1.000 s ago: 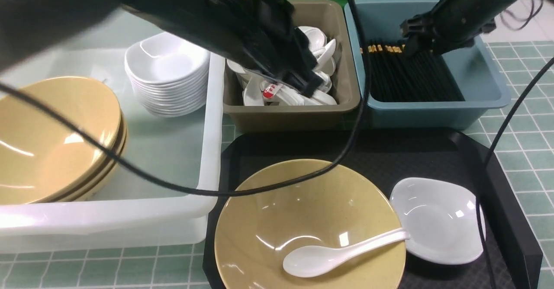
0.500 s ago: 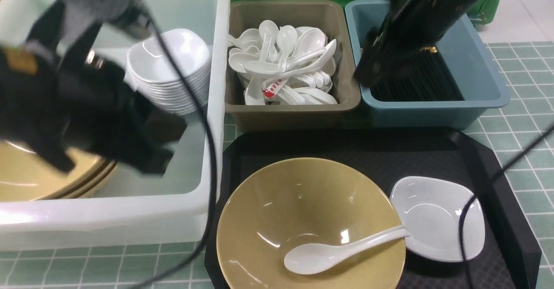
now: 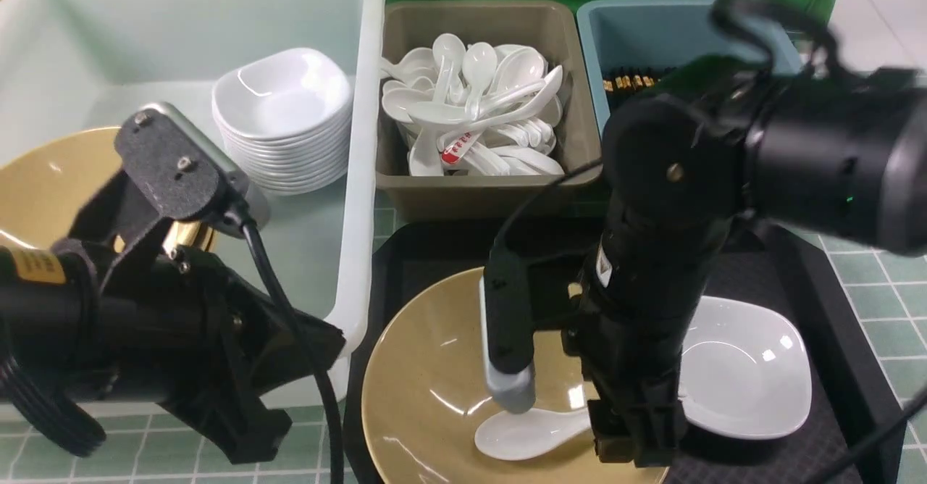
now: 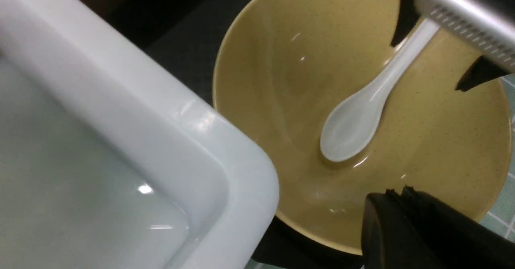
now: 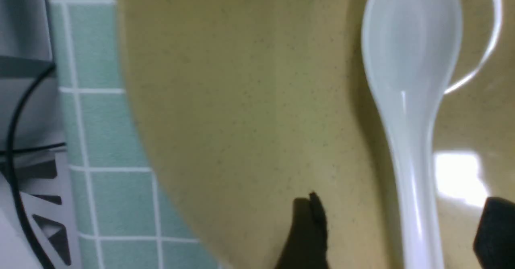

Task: On blue table put chopsticks spoon bowls plates into blue grey white boxes.
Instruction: 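Reach down and grasp the white spoon resting in the bowl with the right gripper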

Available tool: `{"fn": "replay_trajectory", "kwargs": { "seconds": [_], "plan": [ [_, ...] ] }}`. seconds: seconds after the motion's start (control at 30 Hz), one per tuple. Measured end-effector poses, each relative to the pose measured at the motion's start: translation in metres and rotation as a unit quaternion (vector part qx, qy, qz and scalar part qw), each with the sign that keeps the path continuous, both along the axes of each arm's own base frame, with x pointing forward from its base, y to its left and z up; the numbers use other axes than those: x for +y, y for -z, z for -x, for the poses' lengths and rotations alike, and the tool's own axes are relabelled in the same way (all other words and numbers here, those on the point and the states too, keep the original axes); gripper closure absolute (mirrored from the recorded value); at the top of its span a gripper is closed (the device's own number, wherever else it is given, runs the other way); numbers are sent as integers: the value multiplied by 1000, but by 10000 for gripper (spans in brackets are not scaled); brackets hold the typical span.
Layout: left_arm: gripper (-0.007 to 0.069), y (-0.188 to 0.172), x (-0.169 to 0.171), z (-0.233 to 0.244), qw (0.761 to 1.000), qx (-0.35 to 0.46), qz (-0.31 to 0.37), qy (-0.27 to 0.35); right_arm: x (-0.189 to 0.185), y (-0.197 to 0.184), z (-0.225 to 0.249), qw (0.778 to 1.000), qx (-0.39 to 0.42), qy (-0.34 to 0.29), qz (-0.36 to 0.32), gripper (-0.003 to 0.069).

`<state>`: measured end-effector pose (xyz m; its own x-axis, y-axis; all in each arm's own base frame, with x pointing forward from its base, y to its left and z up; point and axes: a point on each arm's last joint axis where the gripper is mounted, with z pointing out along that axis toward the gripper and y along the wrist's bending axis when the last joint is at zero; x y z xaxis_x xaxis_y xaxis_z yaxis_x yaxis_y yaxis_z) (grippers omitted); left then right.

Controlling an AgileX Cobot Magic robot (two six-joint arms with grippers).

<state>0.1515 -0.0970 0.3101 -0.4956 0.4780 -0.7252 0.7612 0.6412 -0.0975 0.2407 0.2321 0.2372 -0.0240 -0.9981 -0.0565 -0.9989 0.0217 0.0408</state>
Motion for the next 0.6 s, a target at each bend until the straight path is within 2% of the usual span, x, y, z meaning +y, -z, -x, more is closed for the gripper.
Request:
{"fn": "replay_trajectory", "kwargs": {
  "seconds": [0.17,0.27,0.37,0.4,0.43,0.53,0.6],
  "plan": [
    [638,0,-3,-1,1000,-17,12,16,8,22,-10,1000,-5,-9,4,131],
    [638,2,-4,-6,1000,-17,11,15,12,39,-16,1000,-2,-11,14,226],
    [638,5,-5,-11,1000,-18,9,9,13,42,-17,1000,-1,-11,17,363],
    [638,5,-6,-12,1000,-19,9,8,13,42,-17,1000,-2,-11,16,377],
    [638,6,-6,-15,1000,-22,9,3,14,40,-19,1000,-4,-12,15,459],
    [638,7,-6,-21,999,-30,12,-16,19,27,-24,1000,-11,-7,8,455],
    [638,3,0,-31,997,-36,28,-63,23,10,-30,1000,-25,1,3,454]
  ]
}}
